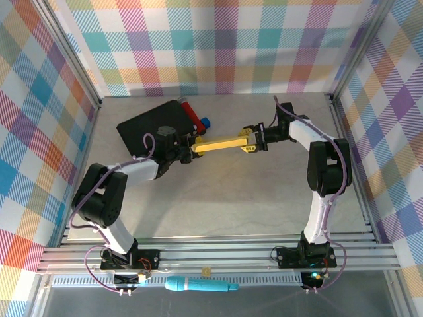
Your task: Fold the paper box
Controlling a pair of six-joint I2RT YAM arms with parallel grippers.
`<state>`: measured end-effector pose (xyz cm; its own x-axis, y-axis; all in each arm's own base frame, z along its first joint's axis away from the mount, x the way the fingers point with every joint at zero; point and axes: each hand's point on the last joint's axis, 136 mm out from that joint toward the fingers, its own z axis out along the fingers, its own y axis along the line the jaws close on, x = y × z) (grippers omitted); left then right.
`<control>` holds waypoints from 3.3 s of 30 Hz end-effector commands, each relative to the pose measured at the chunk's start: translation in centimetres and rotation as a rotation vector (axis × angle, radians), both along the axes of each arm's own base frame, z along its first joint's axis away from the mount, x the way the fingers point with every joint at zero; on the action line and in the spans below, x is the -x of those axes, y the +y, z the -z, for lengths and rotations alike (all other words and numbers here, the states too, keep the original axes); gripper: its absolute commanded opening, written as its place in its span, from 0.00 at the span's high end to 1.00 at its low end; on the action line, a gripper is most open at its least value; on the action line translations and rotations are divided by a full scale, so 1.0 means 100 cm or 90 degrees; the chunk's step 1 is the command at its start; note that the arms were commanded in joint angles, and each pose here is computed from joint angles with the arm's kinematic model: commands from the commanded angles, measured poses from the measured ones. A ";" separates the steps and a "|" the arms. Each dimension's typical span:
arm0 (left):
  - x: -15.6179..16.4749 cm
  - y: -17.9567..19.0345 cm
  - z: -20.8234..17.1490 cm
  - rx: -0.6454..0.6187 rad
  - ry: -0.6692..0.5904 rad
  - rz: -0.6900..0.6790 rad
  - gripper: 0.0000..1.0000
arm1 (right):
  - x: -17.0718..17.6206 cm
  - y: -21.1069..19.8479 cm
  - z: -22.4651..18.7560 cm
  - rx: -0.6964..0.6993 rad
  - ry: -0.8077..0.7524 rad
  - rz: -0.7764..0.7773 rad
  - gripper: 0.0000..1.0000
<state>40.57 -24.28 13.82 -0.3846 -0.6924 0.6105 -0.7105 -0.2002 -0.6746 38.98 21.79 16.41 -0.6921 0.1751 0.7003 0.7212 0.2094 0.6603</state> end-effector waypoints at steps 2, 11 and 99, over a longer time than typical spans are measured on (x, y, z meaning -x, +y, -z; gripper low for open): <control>0.020 0.006 -0.021 0.025 0.094 -0.024 0.87 | -0.001 -0.014 -0.024 0.027 -0.072 0.005 0.42; 0.072 0.046 -0.010 -0.110 0.259 -0.025 0.93 | 0.018 -0.035 -0.035 0.126 -0.183 0.046 0.33; 0.060 0.096 0.096 -0.131 0.417 -0.001 0.60 | 0.065 0.035 -0.003 0.517 -0.780 -0.551 1.00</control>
